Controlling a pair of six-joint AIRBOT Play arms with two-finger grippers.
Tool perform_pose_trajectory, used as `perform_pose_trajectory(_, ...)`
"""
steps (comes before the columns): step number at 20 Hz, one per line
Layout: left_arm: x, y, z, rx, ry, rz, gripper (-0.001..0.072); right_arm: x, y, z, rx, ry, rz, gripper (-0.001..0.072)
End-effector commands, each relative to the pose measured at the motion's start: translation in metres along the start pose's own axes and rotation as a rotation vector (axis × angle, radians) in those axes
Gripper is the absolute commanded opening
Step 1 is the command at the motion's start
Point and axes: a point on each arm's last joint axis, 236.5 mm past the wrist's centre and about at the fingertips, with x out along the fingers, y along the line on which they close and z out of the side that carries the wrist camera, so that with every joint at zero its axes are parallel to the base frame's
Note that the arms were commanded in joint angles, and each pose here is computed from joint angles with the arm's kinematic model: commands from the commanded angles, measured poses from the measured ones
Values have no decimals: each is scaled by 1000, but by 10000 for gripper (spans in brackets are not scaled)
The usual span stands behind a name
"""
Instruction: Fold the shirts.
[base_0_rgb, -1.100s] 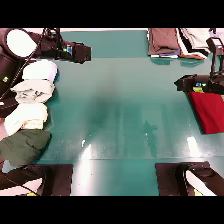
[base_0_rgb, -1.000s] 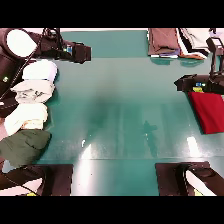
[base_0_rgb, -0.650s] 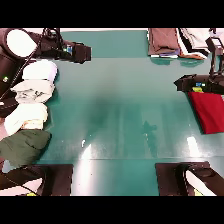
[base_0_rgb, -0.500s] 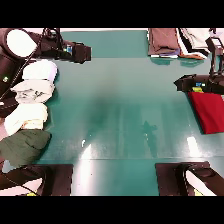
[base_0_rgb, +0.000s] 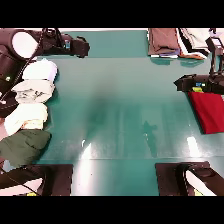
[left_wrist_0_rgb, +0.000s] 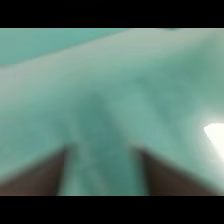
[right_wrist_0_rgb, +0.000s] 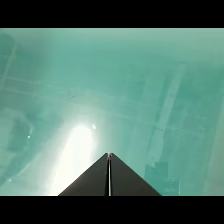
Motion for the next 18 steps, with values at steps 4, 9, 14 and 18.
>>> perform_pose_trajectory(4, 44, 185, -62, -94, 153, 408, 622, 0, 1, 0, 1, 1, 2, 16)
perform_pose_trajectory(9, 87, 287, -174, -246, 366, 527, 623, 0, 1, 0, 1, 1, 2, 16)
perform_pose_trajectory(14, 115, 315, -232, -298, 444, 538, 622, 0, 0, 0, 1, -2, 1, 16)
perform_pose_trajectory(18, 115, 317, -228, -305, 445, 541, 370, 0, 1, 0, 1, -2, 2, 16)
